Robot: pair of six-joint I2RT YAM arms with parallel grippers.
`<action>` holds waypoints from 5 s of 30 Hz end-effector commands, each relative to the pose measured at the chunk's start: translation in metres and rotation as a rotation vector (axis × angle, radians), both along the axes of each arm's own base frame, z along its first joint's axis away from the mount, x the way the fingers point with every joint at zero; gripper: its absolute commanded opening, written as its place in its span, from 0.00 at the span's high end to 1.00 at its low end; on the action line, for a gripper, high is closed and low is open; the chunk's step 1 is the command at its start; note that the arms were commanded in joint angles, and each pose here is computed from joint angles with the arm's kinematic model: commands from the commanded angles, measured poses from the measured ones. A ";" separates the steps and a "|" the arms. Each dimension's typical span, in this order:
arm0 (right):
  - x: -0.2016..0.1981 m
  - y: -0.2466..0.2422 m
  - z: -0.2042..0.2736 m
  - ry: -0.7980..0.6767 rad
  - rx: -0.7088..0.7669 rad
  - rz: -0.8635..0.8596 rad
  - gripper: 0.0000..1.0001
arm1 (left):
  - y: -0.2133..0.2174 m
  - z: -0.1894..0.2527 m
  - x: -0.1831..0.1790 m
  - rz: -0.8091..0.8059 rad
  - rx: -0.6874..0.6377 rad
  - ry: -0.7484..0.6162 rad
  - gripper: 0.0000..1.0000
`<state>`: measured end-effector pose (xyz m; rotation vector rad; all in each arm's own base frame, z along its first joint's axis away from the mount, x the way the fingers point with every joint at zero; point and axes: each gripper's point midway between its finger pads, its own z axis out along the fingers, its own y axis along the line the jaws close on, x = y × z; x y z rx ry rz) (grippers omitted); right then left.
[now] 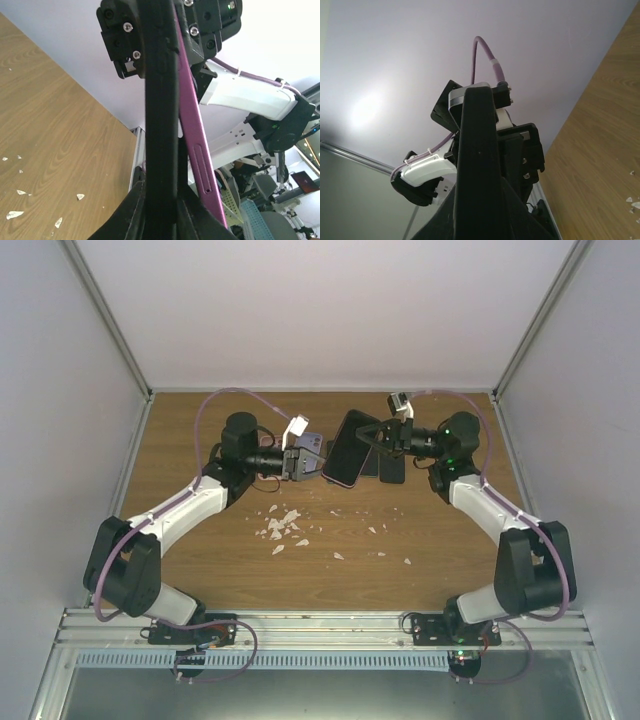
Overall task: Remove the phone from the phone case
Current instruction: Remove the phone case from the phone.
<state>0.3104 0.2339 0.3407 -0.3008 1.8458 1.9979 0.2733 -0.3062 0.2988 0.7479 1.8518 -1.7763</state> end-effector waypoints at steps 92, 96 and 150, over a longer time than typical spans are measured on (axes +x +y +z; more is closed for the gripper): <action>-0.005 0.095 -0.062 -1.548 -1.190 -0.009 0.45 | 0.067 -0.065 0.056 0.327 0.062 0.577 1.00; -0.005 0.096 -0.071 -1.558 -1.220 0.010 0.45 | 0.067 -0.065 0.056 0.326 0.062 0.578 1.00; 0.061 0.091 -0.108 -1.868 -1.606 -0.219 0.76 | 0.065 -0.058 0.051 0.316 0.056 0.551 1.00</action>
